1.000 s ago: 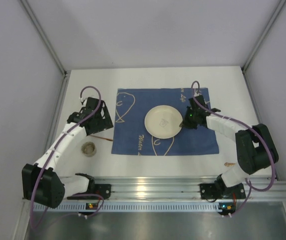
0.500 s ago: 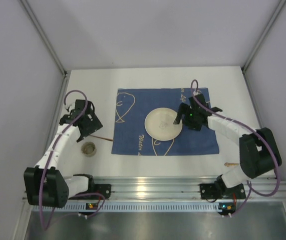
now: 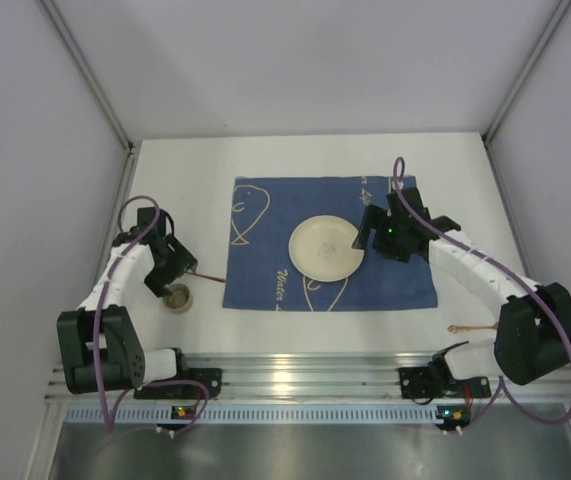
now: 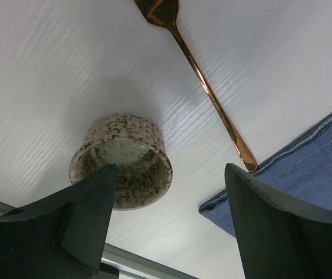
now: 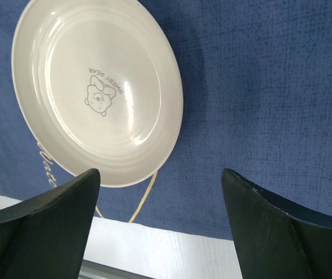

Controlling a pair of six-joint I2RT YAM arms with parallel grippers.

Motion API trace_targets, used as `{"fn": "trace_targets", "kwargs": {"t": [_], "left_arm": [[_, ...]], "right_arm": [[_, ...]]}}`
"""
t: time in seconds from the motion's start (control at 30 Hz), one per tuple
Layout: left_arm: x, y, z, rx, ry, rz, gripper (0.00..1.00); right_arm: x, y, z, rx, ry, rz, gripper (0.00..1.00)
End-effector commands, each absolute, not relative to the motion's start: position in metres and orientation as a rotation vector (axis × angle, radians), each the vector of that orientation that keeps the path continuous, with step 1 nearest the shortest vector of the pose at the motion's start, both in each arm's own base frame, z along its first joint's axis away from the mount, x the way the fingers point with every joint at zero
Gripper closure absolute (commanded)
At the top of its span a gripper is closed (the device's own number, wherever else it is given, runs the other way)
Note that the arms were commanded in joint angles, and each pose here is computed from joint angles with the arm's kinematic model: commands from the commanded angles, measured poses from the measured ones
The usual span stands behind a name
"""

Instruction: Set the dinner table for one person

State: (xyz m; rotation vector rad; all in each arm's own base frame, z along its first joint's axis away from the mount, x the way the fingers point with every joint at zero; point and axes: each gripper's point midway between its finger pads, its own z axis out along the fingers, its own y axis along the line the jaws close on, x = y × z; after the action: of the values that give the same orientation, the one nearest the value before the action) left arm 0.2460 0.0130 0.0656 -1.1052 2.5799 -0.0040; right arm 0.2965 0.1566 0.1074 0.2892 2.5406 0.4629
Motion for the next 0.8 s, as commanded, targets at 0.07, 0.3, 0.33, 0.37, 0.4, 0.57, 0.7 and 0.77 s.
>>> {"fn": "trace_targets", "kwargs": {"t": [0.07,0.3,0.33,0.37,0.4,0.57,0.7,0.77], "left_arm": [[0.255,0.004,0.074,-1.087,2.545,-0.105,0.21],[0.247,0.002,0.044,-1.096,2.597,-0.094,0.36],[0.249,0.003,0.041,-1.1,2.594,-0.092,0.37],[0.248,0.003,0.035,-1.107,2.611,-0.078,0.37],[0.248,0.003,0.032,-1.11,2.618,-0.074,0.38],[0.253,0.0,0.023,-1.124,2.627,-0.096,0.61],[0.263,0.0,0.031,-1.133,2.611,-0.112,1.0],[0.267,-0.002,0.04,-1.138,2.599,-0.129,1.0]], "right_arm": [[0.302,0.16,0.111,0.233,2.554,0.442,0.15],[0.305,0.162,0.104,0.204,2.578,0.434,0.15],[0.305,0.162,0.103,0.201,2.581,0.433,0.15],[0.305,0.162,0.104,0.197,2.578,0.434,0.15],[0.305,0.162,0.104,0.197,2.578,0.436,0.15],[0.304,0.158,0.108,0.184,2.568,0.424,0.16],[0.302,0.155,0.113,0.163,2.561,0.42,0.17],[0.304,0.158,0.123,0.124,2.538,0.431,0.18]]}}
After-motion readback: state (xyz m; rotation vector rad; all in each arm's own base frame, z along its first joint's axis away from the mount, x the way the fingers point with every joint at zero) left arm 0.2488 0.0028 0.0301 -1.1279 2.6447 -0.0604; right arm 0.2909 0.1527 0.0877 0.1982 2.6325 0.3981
